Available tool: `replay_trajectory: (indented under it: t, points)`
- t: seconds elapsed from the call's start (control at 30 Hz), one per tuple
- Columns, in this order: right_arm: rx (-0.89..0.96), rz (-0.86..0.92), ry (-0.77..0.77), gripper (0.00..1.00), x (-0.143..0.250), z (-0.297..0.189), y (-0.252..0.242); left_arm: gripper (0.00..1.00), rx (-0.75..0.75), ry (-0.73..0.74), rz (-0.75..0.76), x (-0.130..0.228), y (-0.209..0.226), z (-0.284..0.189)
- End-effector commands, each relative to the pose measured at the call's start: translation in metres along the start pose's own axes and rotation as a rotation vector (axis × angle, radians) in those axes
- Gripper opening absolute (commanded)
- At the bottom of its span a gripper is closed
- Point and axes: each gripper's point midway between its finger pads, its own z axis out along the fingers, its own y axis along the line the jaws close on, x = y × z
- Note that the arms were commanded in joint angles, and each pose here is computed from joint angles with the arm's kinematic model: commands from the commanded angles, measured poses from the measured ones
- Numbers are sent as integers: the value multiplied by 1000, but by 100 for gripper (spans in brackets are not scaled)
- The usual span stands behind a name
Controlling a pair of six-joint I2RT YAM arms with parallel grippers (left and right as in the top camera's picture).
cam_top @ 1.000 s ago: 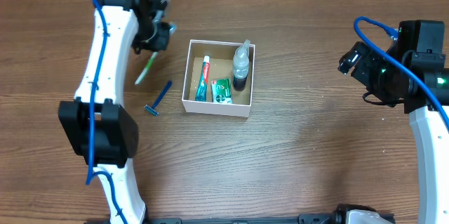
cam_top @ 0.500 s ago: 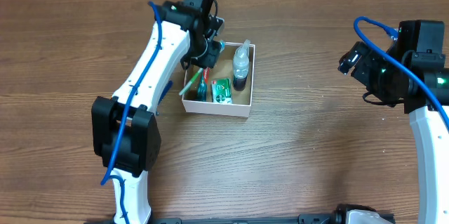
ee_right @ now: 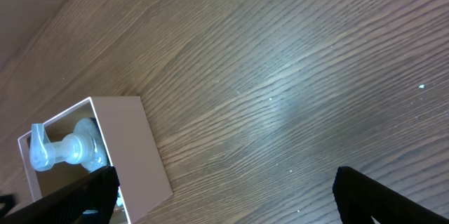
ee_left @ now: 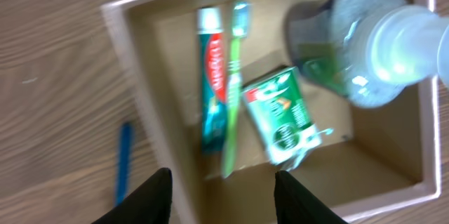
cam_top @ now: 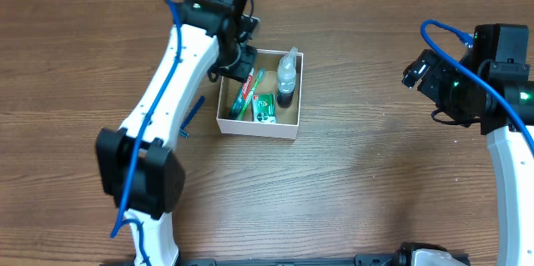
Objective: Pack container
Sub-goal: 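Place the toothbrush into the box and open the left gripper, then grasp the blue razor with the left gripper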
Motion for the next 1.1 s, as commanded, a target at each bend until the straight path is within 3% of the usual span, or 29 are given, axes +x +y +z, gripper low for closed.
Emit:
replay_trajectory:
  t: [0.0, 0.2, 0.43, 0.8, 0.93, 1.0, 1.07]
  points:
    - [-8, 3, -12, 100, -3, -3, 2, 50, -167, -3, -82, 10, 60, -23]
    - [-8, 3, -12, 100, -3, -3, 2, 52, -115, 154, -186, 57, 116, 28]
    - [-8, 3, -12, 100, -3, -3, 2, 47, -29, 220, -50, 92, 115, 87]
    - [-8, 3, -12, 100, -3, -3, 2, 54, -88, 192, -8, 115, 123, 138]
    - [-8, 3, -12, 100, -3, -3, 2, 49, -96, 159, -6, 113, 124, 147]
    - [-8, 3, -12, 100, -3, -3, 2, 39, -92, 147, -6, 111, 124, 148]
    - [-8, 3, -12, 100, -3, -3, 2, 20, -91, 144, -6, 110, 123, 148]
